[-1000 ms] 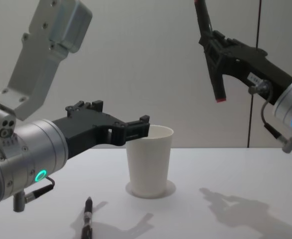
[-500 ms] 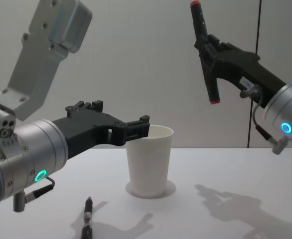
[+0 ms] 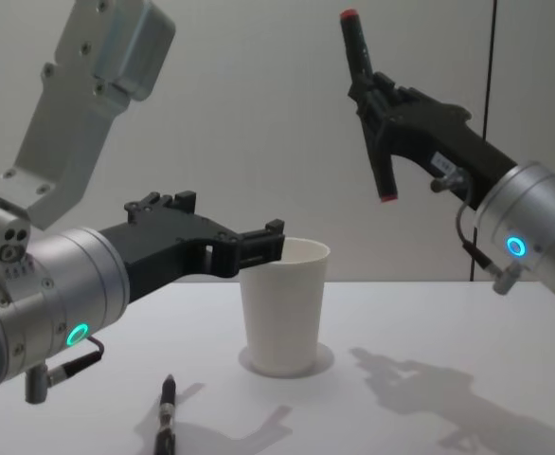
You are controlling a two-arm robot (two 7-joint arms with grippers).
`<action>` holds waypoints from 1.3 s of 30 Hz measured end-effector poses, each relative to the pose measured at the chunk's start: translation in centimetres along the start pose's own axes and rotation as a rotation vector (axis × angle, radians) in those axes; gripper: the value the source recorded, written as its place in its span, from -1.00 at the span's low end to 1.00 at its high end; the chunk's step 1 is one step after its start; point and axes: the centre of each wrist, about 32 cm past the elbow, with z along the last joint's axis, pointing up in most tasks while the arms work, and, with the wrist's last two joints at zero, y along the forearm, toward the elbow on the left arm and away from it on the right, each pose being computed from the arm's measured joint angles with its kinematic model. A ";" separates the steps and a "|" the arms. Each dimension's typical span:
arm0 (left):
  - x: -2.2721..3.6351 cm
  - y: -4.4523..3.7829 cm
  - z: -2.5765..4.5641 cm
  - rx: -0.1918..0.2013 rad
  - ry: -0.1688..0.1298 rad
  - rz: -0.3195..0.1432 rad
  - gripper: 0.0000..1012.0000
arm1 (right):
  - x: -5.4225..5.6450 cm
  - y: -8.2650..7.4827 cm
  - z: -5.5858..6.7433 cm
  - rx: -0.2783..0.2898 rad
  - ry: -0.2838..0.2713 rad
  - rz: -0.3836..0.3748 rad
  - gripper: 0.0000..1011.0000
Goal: Place the pen into the pen holder.
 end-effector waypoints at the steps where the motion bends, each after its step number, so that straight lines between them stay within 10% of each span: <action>1: 0.00 0.00 0.00 0.000 0.000 0.000 0.98 | 0.0 0.1 -0.1 0.000 -0.001 0.002 -0.65; 39: 0.00 0.00 0.00 0.000 0.000 0.000 0.98 | -0.9 2.6 -3.5 0.003 0.004 0.019 -0.65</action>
